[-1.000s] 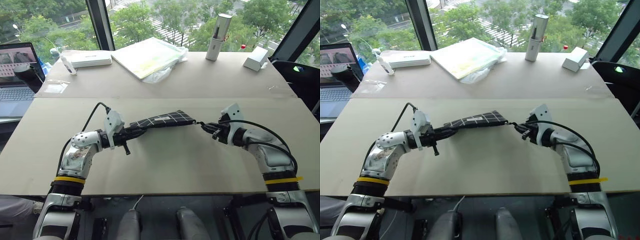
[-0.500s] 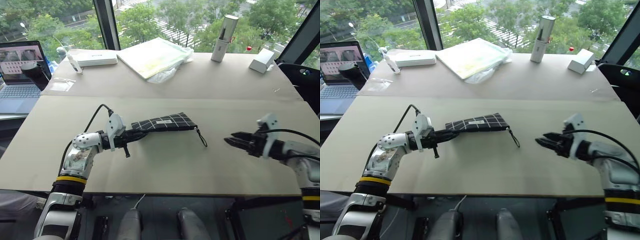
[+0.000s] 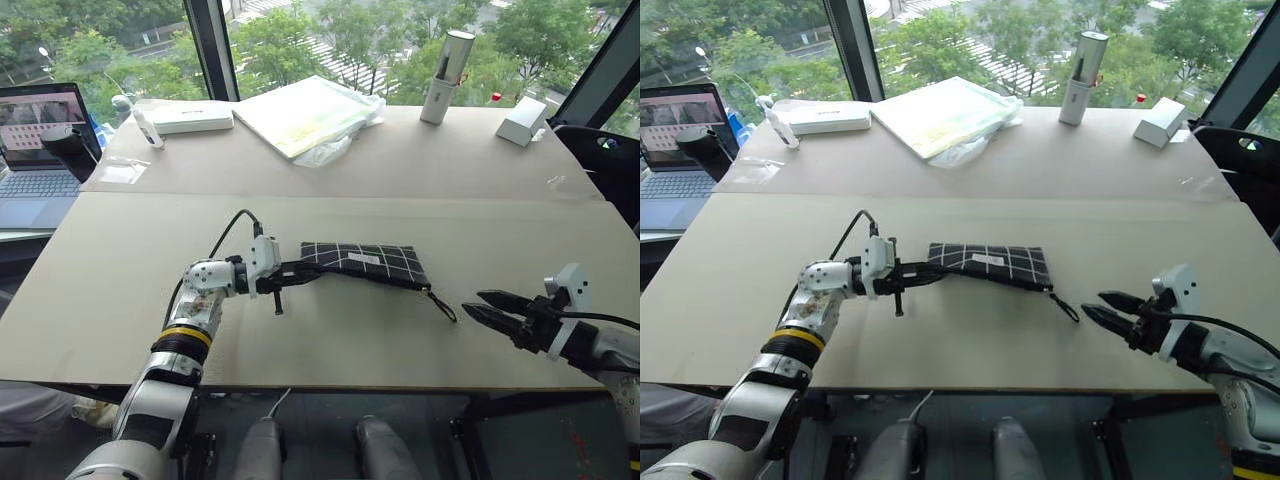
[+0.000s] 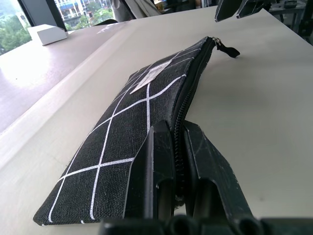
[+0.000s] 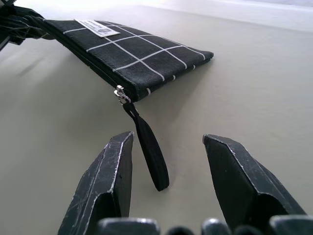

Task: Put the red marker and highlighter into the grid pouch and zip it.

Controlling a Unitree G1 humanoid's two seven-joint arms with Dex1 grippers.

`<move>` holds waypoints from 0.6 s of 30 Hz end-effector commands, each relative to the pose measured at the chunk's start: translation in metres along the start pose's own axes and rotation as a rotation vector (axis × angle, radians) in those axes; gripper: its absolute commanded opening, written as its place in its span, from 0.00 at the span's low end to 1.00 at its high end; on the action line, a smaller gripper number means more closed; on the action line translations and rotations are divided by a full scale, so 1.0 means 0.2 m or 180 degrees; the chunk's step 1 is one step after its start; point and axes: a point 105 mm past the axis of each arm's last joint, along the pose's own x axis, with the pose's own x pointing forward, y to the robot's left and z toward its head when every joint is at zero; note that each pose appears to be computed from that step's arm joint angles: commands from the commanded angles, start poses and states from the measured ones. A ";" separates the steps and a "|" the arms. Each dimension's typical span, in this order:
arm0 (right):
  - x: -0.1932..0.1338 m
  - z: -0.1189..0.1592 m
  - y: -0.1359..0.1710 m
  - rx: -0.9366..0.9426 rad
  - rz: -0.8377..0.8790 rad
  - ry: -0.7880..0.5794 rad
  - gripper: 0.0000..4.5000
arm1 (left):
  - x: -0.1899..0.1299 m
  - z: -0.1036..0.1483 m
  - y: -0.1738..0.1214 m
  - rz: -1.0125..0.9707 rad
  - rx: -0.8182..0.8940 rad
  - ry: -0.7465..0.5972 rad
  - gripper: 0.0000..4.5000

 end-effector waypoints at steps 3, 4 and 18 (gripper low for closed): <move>-0.02 0.04 -0.01 -0.0133 -0.0092 -0.0076 0.58 | 0.00 0.00 0.03 -0.0006 -0.0029 0.0057 0.21; -0.03 0.04 -0.02 -0.0130 -0.0131 -0.0069 0.58 | 0.00 0.00 0.02 -0.0020 -0.0110 0.0014 0.28; 0.03 0.10 -0.16 -0.0098 -0.0196 -0.0287 0.58 | -0.16 0.15 -0.01 0.0997 -0.1576 -0.0416 0.76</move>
